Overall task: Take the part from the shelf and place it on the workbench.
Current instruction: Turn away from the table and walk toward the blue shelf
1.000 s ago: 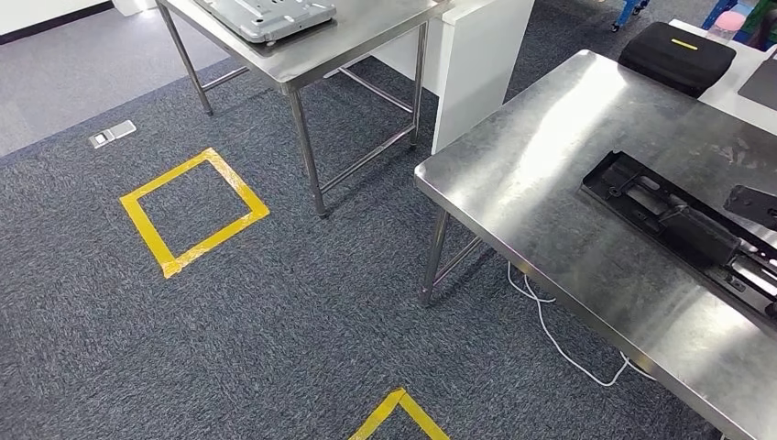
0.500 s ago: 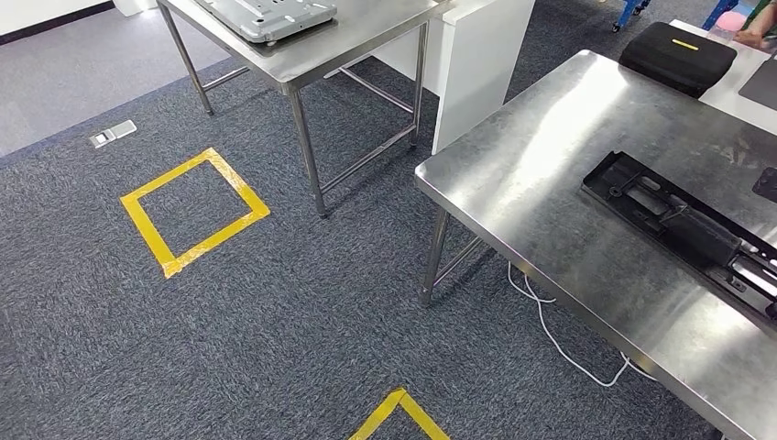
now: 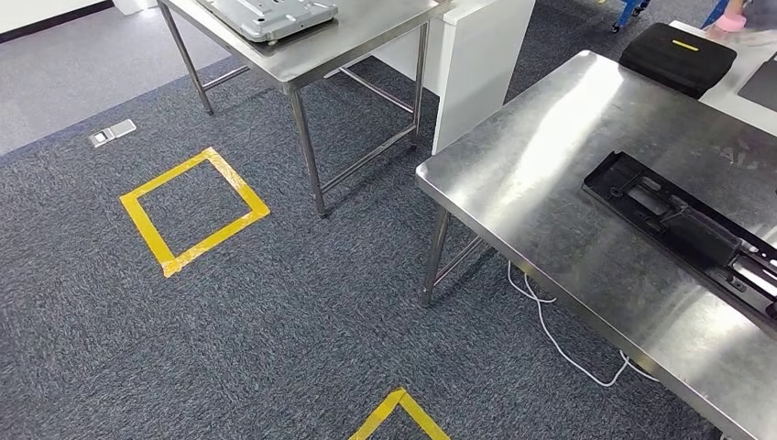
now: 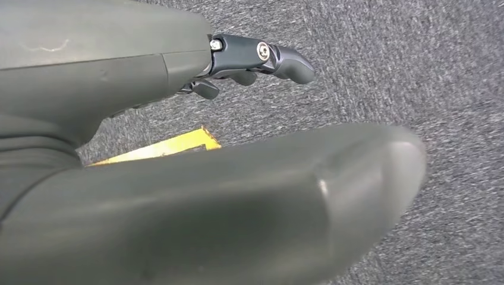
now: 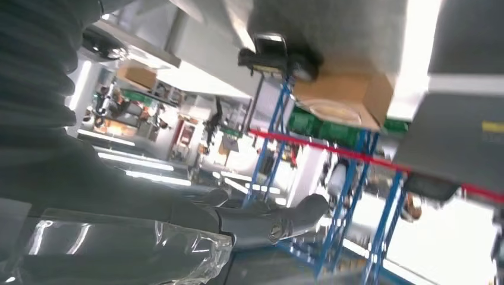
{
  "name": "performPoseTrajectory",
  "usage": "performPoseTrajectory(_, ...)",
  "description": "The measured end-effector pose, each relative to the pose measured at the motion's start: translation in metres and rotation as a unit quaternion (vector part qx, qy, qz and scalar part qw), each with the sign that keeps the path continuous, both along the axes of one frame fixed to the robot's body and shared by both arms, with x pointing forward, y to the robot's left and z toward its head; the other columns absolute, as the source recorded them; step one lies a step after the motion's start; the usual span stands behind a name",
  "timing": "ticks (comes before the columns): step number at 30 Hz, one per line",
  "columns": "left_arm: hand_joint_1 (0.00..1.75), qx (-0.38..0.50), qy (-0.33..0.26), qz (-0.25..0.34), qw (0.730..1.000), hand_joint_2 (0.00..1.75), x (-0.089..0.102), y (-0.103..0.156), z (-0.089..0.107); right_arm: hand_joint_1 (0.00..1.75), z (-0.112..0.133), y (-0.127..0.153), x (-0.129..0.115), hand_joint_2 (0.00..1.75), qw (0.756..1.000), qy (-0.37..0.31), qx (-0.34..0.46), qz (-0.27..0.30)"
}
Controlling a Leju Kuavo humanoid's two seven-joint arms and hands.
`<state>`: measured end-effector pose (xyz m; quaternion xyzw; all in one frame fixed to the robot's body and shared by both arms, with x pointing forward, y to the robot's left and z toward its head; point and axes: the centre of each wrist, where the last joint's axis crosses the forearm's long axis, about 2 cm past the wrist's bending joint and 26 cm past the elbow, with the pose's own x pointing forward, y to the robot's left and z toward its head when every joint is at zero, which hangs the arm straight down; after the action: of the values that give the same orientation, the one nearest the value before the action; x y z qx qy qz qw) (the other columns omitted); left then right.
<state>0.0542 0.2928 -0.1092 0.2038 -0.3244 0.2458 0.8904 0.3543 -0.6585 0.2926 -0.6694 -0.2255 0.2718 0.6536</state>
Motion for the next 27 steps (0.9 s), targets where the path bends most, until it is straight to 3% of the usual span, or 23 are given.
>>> performPoseTrajectory(27, 0.00, -0.006, 0.003, -0.024, 1.000, 0.00, 0.002, -0.006, 0.000, 0.00, -0.037, -0.023, -0.042, 1.75, 0.999, 0.011, -0.042, -0.024)
